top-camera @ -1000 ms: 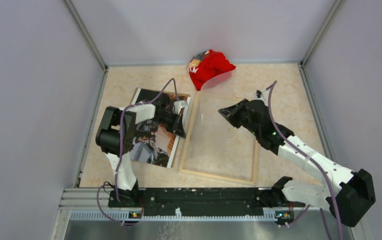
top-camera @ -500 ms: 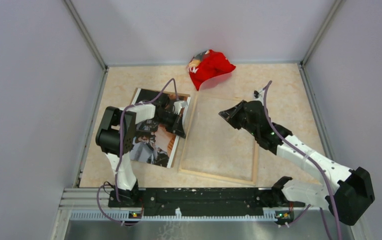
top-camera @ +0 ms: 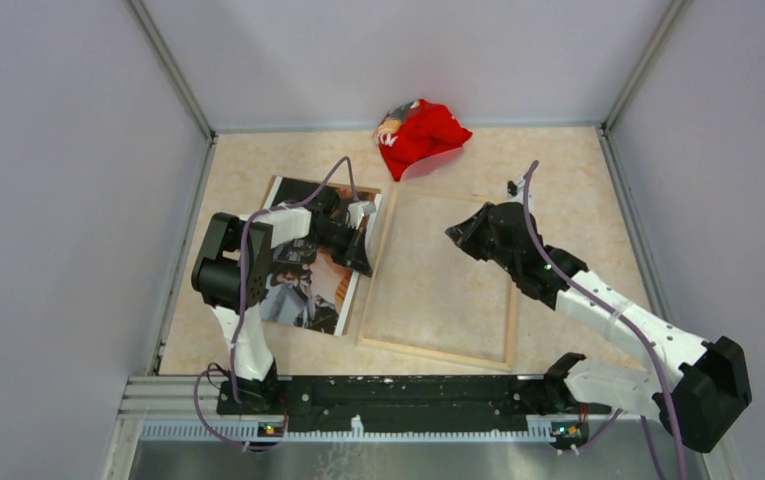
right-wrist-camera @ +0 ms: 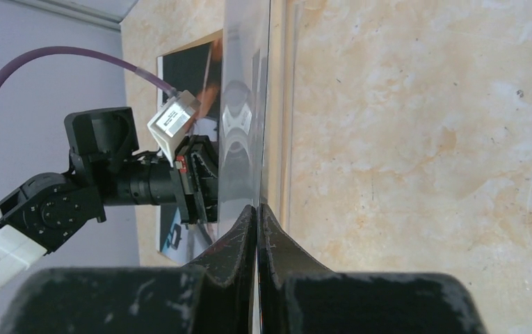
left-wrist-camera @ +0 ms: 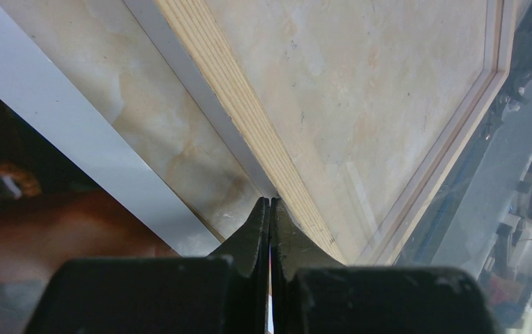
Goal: Put the photo into the frame
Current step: Place the photo frame item in the photo frame.
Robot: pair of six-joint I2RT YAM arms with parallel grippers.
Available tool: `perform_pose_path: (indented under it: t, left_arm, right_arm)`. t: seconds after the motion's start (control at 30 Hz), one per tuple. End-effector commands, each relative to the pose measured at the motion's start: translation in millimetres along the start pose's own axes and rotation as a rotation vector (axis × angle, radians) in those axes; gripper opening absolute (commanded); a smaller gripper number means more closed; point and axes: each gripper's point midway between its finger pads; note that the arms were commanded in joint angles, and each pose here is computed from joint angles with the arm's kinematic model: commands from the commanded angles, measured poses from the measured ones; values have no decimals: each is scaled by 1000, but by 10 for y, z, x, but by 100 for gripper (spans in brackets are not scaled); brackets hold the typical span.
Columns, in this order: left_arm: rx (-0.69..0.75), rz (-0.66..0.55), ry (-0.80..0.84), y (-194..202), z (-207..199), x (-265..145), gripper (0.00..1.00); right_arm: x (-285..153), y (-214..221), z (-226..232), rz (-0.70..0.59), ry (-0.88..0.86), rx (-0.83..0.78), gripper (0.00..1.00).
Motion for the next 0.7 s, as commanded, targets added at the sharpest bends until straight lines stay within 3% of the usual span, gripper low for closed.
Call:
perform_pose_path:
  t: [0.0, 0.67]
  left_arm:
    - [44, -35, 25, -128, -121, -88, 0]
    - [49, -35, 24, -134, -136, -110, 0]
  right_arm:
    - [-111, -233, 202, -84, -33, -49, 0]
    - [-285, -319, -153, -131, 73, -131, 0]
Point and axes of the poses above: each gripper's point midway between its finger pads, its own x axis out along the fingers, its own z axis along the line the jaws close on, y = z × x, and after that the axes turned 6 degrees about x, right-handed
